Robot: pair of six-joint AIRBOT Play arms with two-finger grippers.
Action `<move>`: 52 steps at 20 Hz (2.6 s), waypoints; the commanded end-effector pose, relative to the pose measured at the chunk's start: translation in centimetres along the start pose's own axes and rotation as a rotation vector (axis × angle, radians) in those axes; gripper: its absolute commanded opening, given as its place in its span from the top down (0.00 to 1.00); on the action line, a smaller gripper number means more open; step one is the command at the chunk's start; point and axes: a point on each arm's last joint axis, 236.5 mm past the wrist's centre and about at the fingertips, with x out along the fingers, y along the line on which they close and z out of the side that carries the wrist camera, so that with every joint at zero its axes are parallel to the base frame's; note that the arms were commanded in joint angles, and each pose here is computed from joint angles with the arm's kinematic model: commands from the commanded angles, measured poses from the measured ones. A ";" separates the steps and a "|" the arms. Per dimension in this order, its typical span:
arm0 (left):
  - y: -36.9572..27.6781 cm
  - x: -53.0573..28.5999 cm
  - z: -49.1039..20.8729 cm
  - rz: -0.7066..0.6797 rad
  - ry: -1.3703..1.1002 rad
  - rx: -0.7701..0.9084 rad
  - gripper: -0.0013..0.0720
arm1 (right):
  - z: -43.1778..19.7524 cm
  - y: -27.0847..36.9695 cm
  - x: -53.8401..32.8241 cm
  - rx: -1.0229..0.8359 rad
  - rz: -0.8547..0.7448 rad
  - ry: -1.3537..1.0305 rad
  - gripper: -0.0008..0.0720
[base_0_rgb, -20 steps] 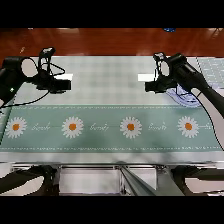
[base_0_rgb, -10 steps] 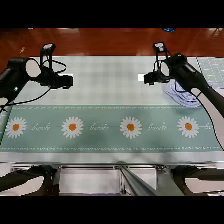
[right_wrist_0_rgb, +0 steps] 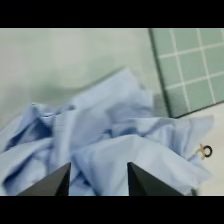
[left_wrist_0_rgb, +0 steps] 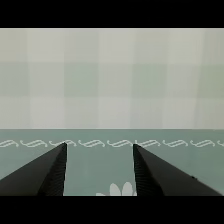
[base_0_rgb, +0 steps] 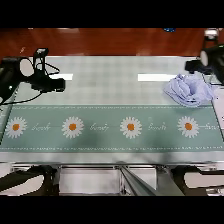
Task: Fold the shirts.
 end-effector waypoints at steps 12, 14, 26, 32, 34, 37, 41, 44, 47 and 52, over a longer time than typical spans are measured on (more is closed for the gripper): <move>-2.5 0.2 0.7 -0.068 -0.035 -0.009 0.29 | -10.4 -1.7 12.1 0.270 0.150 0.399 0.49; -2.5 0.2 0.5 -0.065 -0.024 -0.007 0.29 | -9.9 -1.6 11.5 0.243 0.161 0.385 0.95; -2.6 -7.0 -5.4 -0.236 -0.212 -0.055 0.29 | 15.8 -2.5 -22.2 0.053 0.407 -0.521 0.95; -2.5 -7.9 -5.5 -0.231 -0.264 -0.031 0.29 | 14.3 3.2 -43.1 -0.080 0.641 -0.844 0.95; -1.8 -8.2 -4.8 -0.221 -0.289 -0.032 0.29 | 12.2 4.7 -46.7 -0.125 0.717 -0.868 0.95; -0.3 -8.4 -5.0 -0.208 -0.274 -0.081 0.29 | 8.2 8.9 -50.2 -0.226 0.863 -0.829 0.95; 0.6 -8.4 -5.1 -0.209 -0.265 -0.126 0.29 | 0.9 17.9 -49.8 -0.436 1.036 -0.593 0.95; 1.7 -8.6 -4.8 -0.191 -0.276 -0.138 0.29 | -7.2 27.5 -46.7 -0.670 1.086 -0.352 0.95; 4.0 -9.0 -5.0 -0.160 -0.271 -0.187 0.29 | -15.6 36.3 -42.8 -0.836 1.093 -0.155 0.95; 6.5 -9.0 -5.5 -0.124 -0.262 -0.246 0.29 | -27.6 44.7 -35.4 -0.938 1.046 0.151 0.95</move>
